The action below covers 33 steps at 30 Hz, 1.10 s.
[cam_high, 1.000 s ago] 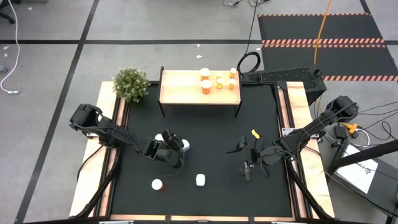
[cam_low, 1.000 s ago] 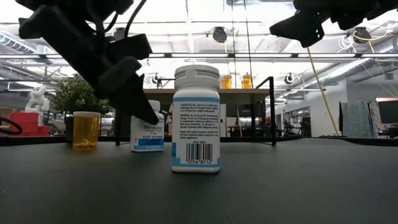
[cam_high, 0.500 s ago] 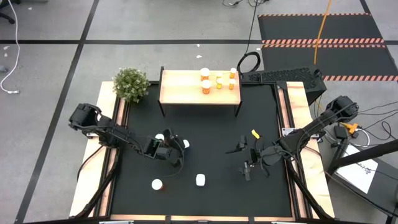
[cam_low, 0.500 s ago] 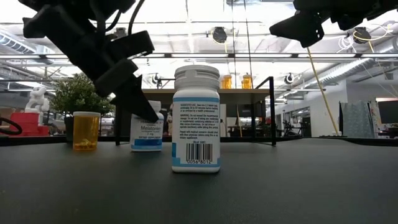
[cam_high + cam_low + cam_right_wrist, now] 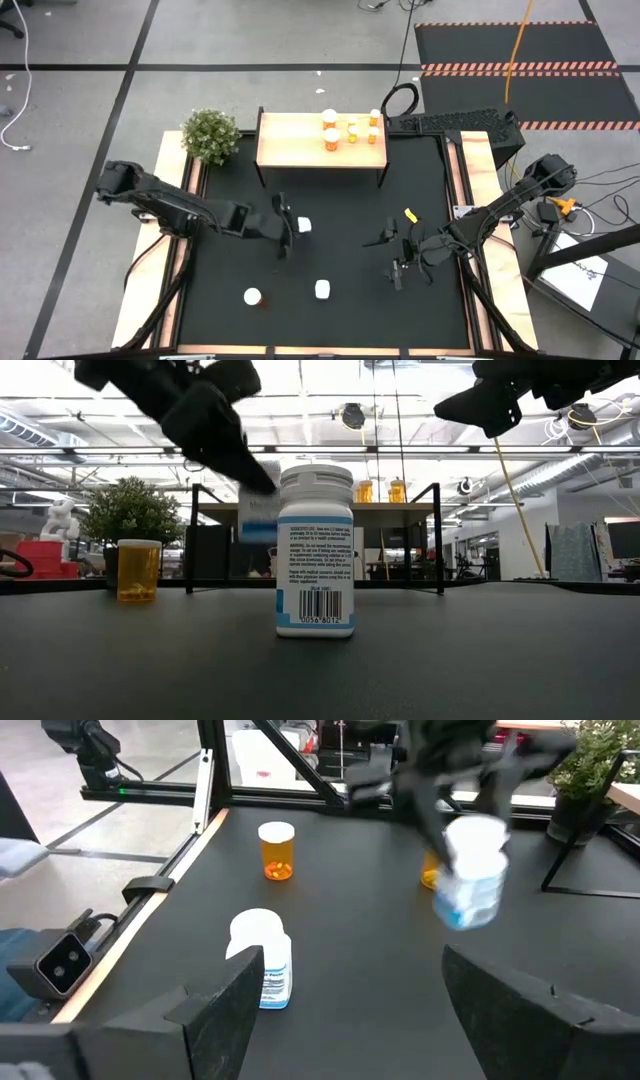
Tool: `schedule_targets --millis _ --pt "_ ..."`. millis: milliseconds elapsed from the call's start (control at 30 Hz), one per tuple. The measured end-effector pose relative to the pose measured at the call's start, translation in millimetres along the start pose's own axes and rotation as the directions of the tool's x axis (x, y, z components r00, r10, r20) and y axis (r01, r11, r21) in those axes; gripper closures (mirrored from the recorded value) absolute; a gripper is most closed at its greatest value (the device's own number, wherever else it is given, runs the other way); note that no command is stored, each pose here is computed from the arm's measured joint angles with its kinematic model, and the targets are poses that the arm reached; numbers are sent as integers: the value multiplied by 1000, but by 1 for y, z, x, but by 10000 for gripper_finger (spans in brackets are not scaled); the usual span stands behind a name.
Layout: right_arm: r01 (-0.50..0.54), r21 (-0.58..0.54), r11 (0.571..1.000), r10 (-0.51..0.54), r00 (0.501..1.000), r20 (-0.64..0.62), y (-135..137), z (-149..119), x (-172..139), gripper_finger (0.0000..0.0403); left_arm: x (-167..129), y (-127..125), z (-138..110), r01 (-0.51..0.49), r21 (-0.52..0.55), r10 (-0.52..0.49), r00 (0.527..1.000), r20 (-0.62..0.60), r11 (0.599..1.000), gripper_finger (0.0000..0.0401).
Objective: Pick and place medicine bottles onto shelf by color
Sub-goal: Put the white pill bottle on the shelf
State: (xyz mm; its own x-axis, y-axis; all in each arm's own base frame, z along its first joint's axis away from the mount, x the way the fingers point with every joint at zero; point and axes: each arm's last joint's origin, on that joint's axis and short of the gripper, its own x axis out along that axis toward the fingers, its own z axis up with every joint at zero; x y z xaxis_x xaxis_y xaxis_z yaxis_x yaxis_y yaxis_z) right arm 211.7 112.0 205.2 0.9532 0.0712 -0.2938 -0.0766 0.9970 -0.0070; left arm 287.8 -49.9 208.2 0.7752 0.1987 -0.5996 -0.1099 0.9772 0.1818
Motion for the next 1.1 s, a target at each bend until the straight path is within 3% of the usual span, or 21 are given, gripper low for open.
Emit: schedule_targets --millis 267,533,833,1100 --pt "-4 5 1000 4 999 -32 1 -4 -1 103 -46 64 56 -52 77 39 986 164 996 214" --pt "-3 3 1000 3 998 -55 1 -6 -1 103 -79 131 104 -134 155 100 973 209 979 225" --pt "-15 13 1000 15 998 -64 5 -7 -3 103 -94 189 111 -118 202 68 969 239 972 224" --pt "-13 19 1000 14 998 -63 5 -7 -3 103 -89 232 94 -119 193 72 970 231 974 216"
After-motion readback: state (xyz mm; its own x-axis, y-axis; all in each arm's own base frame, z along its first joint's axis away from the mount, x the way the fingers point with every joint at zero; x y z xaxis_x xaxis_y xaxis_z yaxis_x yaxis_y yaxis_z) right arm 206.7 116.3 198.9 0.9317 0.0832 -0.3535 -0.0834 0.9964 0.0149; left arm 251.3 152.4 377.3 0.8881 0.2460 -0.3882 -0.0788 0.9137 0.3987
